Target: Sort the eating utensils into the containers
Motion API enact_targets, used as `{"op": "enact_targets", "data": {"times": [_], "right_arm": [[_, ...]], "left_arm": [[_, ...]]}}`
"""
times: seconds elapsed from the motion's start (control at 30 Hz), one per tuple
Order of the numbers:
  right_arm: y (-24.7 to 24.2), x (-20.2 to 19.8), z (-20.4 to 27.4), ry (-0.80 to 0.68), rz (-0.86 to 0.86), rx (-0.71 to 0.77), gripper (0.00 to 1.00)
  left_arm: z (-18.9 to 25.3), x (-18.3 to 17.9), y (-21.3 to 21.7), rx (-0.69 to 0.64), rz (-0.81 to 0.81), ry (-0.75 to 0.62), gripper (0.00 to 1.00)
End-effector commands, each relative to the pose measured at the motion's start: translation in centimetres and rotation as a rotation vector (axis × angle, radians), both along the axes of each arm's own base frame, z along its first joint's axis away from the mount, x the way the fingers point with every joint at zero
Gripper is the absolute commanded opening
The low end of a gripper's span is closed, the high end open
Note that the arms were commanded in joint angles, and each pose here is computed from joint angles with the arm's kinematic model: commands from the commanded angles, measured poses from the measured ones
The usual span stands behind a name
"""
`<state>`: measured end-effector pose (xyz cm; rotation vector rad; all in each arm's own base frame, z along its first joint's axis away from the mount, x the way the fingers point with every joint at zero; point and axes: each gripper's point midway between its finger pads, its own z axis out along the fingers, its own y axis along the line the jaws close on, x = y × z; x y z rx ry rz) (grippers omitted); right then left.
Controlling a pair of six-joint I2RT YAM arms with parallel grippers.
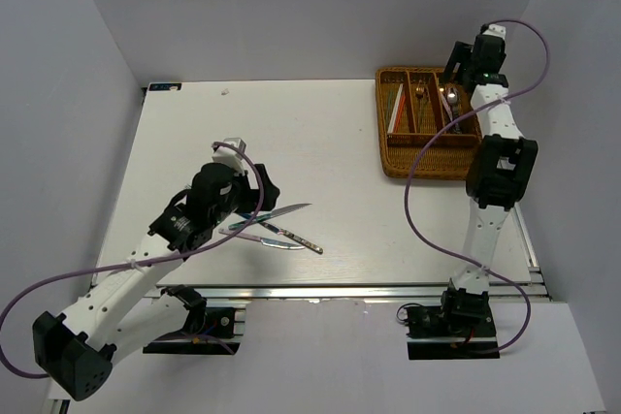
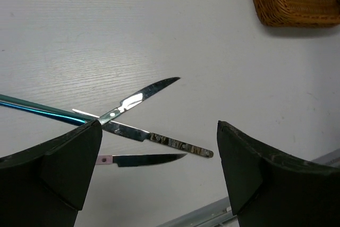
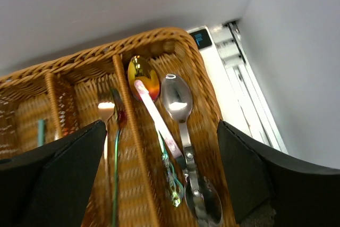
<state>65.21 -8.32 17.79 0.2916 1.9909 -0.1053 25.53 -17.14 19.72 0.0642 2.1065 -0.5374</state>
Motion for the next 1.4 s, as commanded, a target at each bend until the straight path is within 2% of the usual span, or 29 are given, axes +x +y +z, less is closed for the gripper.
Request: {"op": "enact_targets", "data": {"times": [0.0,0.03,0.1,0.13,0.17,0.2,0.23,0.27,0.3,0.33,0.37,0.43,0.47,0.53,0.6,0.63,0.8,1.13,1.37], "right_arm": [[1.2,-2.7,11.5,-0.154,-0.081,0.077,0.89],[2.2,-4.2,13.0,-0.155,-0.096,0.104,0.89],[5.3,-6.8,12.3,-0.066,-0.105,0.09,0.89],[7.4,-8.8,15.0,-0.107,-0.084,0.06,0.89],[8.5,-10.5,10.7,-0.017,-0.074,0.012,0.89],[11.8,-12.0,14.6,-0.145,-0.003,0.008,0.89],[13.5,-13.1,14.2,-0.165,0.045,0.041,0.89],[15.0,-15.0,8.5,-0.073,0.123,0.065,0.9],[18.9,-17.1,10.2,-0.123,0.363,0.174,0.89],[20.1,-18.1,10.6,-0.153,0.431,0.214,0.89],[20.8,-19.2,9.9,-0.131,0.444,0.277,0.86],[22.3,-22.4,8.2,-0.062,0.501,0.36,0.85],[23.0,-23.4,7.6,-0.044,0.52,0.395,0.89],[24.8,-25.9,6.0,-0.023,0.581,0.428,0.89],[25.3,-27.3,4.9,0.001,0.589,0.43,0.89],[25.2,-28.3,4.5,0.01,0.588,0.426,0.89],[25.1,-31.5,4.3,0.005,0.633,0.433,0.89],[25.4,-34.2,3.0,0.006,0.684,0.456,0.89],[25.6,-34.6,4.0,-0.038,0.711,0.465,0.89]], "left_arm": [[0.0,1.2,1.8,0.012,0.153,0.005,0.98],[-0.1,1.8,2.1,0.023,0.198,0.02,0.98],[-0.9,2.2,3.2,0.064,0.273,0.048,0.98],[-0.9,2.7,3.0,0.081,0.272,0.058,0.98],[-1.2,2.7,3.1,0.103,0.271,0.073,0.98],[-1.3,2.8,2.9,0.124,0.252,0.078,0.98],[-1.3,2.9,2.5,0.141,0.221,0.082,0.98],[-1.7,3.1,1.9,0.172,0.176,0.107,0.98],[-2.3,2.6,0.9,0.223,0.061,0.134,0.97],[-2.8,2.4,0.5,0.258,0.002,0.158,0.96],[-3.6,2.4,0.2,0.303,-0.035,0.2,0.95],[-4.3,2.7,0.1,0.359,-0.09,0.199,0.94],[-4.7,3.2,0.0,0.37,-0.096,0.182,0.93],[-6.0,4.0,-0.5,0.405,-0.129,0.179,0.92],[-8.1,4.1,-0.7,0.464,-0.177,0.247,0.91],[-8.9,3.8,-0.6,0.49,-0.192,0.288,0.86],[-11.9,3.2,-1.4,0.5,-0.277,0.352,0.74],[-13.7,3.2,-1.2,0.566,-0.338,0.381,0.72],[-15.5,3.9,-0.1,0.626,-0.299,0.428,0.64]]}}
